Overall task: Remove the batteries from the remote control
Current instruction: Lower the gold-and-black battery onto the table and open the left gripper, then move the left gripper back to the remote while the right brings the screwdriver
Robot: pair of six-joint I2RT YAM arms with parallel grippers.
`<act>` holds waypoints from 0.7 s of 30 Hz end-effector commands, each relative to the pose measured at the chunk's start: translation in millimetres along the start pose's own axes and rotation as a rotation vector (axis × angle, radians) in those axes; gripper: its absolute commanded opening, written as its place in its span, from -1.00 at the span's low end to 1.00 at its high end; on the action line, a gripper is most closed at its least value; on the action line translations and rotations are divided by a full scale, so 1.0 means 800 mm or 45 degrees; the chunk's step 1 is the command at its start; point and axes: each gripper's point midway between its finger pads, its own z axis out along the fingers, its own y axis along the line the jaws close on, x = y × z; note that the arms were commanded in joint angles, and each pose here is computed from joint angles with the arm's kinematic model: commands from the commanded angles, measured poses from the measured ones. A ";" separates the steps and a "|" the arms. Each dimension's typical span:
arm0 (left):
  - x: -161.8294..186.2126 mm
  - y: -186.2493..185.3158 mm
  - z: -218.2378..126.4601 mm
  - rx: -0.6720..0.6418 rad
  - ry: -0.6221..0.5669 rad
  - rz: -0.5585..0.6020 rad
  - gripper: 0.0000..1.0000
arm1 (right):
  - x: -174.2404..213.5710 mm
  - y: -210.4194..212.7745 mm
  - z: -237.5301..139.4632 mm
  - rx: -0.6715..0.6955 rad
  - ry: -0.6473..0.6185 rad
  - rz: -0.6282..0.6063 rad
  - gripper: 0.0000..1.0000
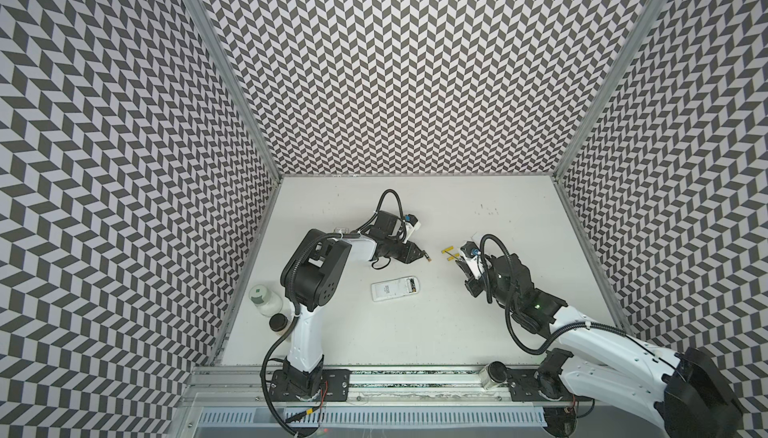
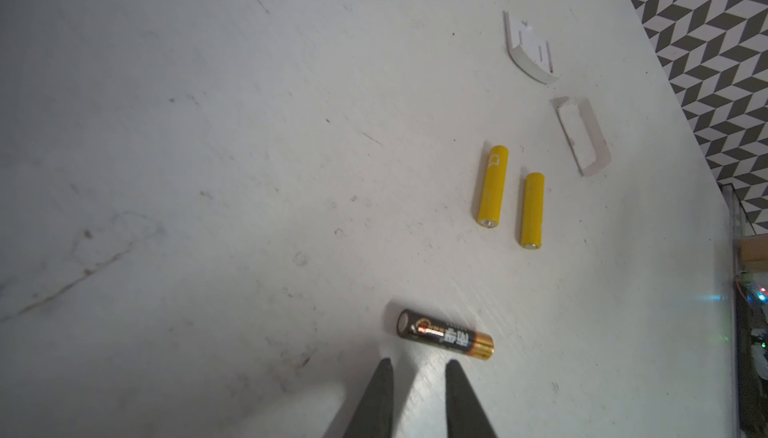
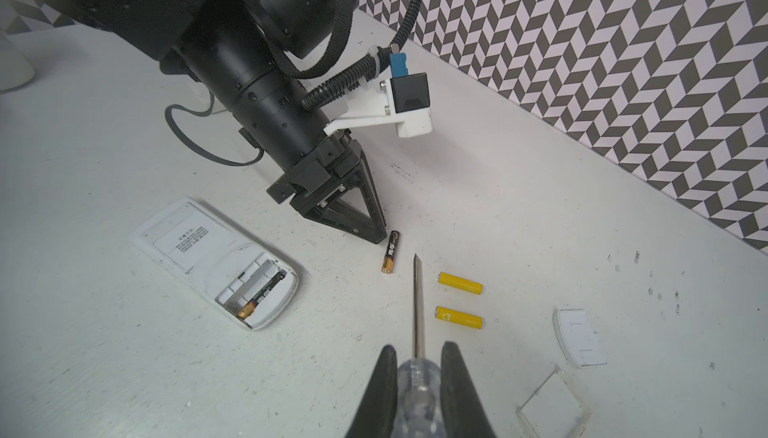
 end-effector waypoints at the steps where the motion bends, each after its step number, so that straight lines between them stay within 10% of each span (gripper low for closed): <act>1: -0.025 0.000 -0.016 -0.039 -0.065 0.027 -0.43 | -0.004 0.006 0.007 -0.042 -0.014 0.015 -1.00; 21: -0.069 0.025 -0.179 -0.384 -0.297 0.364 0.60 | 0.034 0.138 0.013 -0.706 0.127 -0.193 -1.00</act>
